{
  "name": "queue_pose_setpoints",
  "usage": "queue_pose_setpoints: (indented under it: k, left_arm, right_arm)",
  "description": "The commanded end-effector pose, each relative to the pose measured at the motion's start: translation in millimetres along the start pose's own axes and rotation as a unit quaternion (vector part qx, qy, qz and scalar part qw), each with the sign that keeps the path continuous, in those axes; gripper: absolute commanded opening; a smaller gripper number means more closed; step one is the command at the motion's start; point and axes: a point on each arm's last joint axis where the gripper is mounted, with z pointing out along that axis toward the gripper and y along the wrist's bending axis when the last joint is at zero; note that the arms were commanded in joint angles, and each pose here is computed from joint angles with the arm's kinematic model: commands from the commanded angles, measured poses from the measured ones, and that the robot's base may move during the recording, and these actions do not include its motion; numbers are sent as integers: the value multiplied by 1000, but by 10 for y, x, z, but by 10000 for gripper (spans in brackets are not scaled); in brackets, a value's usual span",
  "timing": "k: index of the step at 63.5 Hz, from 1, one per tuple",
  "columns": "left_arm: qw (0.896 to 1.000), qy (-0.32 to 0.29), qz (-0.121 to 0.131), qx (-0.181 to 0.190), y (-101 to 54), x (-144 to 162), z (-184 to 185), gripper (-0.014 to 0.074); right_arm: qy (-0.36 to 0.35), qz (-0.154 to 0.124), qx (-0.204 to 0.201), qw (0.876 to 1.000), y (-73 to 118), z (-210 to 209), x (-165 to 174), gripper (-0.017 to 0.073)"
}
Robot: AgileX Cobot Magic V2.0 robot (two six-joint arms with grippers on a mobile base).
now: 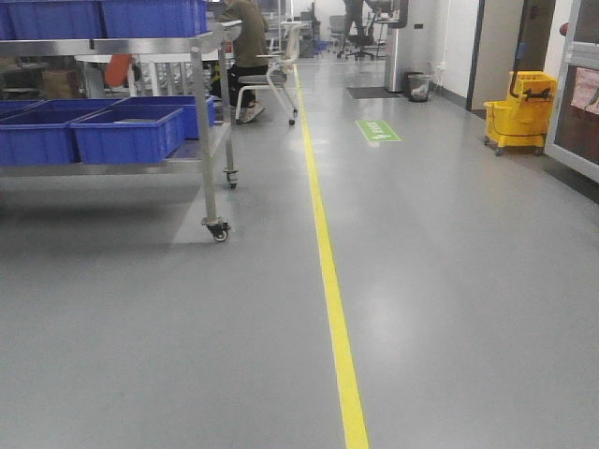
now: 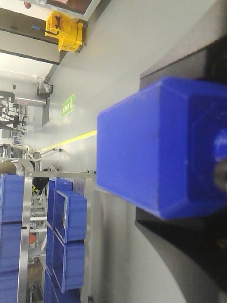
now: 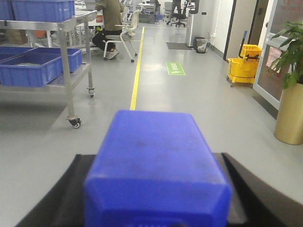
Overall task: Pick and sort blue part to right shelf
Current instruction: 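Drive the base through the aisle holding both blue parts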
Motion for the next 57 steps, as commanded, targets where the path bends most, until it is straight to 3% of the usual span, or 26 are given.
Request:
queue_pose_setpoints:
  k: [1, 57]
  left_arm:
    - [999, -53, -3, 5, -17, -163, -17, 353]
    - [999, -53, -3, 5, -17, -163, -17, 353]
  right_arm:
    - [-55, -9, -1, 998, 4, -11, -171, 412]
    - [-55, -9, 0, 998, 4, -11, -171, 412]
